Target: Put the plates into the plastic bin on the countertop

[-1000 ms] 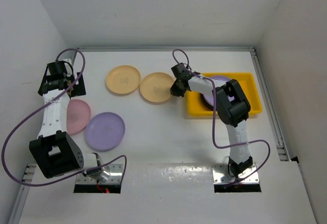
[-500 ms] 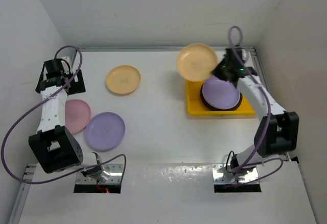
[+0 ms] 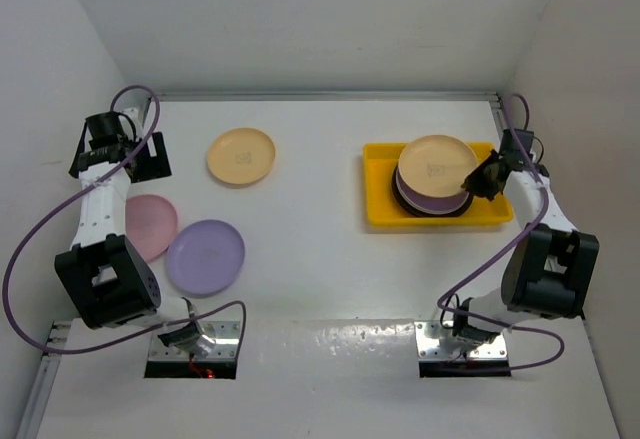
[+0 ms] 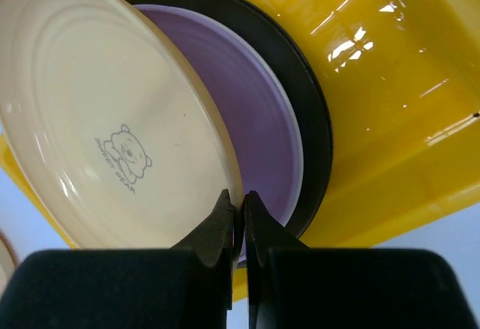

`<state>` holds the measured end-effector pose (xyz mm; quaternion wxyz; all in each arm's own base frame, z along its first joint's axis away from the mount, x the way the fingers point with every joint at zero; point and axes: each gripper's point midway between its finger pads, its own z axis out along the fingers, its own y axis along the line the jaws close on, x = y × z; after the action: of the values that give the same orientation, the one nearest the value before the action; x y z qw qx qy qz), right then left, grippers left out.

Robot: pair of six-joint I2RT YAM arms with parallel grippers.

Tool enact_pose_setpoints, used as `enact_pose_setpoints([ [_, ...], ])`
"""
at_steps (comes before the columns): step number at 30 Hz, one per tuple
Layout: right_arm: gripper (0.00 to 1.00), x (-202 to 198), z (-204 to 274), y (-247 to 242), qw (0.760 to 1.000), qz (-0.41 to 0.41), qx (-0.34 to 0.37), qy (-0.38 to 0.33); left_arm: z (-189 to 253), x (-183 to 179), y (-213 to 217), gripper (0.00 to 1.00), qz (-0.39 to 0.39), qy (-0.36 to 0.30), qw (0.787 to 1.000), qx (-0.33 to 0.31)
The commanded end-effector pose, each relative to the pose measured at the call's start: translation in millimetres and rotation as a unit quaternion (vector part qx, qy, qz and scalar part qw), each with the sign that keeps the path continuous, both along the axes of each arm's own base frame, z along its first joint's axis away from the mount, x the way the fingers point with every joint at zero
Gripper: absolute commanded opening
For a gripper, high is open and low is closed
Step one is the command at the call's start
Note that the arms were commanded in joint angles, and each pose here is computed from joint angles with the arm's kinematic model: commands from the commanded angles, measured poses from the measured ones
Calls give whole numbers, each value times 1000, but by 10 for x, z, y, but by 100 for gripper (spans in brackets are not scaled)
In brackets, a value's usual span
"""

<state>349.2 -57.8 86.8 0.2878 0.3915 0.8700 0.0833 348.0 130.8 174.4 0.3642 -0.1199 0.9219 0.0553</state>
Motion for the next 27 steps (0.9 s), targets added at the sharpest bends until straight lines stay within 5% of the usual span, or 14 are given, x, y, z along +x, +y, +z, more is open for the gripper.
enact_pose_setpoints([
  [1,0,116,24,60,999,29,11,-31,186,60,36,91,4,-31,999,-1],
  [3,9,112,-65,67,999,33,14,-24,182,38,27,91,4,-31,999,-1],
  [5,25,51,-146,58,999,38,11,-3,182,43,12,91,1,-33,999,-5],
  [6,43,37,-201,55,999,38,12,10,183,48,-3,91,-2,-34,999,-8],
  [9,60,-18,-265,6,998,48,-25,41,185,53,-17,91,-9,-34,999,-8],
  [16,68,-60,-156,-226,985,56,-144,79,38,257,-197,90,-56,-31,997,-43],
  [27,69,107,324,-87,985,68,-161,8,-895,1230,-811,79,-159,34,970,-183],
])
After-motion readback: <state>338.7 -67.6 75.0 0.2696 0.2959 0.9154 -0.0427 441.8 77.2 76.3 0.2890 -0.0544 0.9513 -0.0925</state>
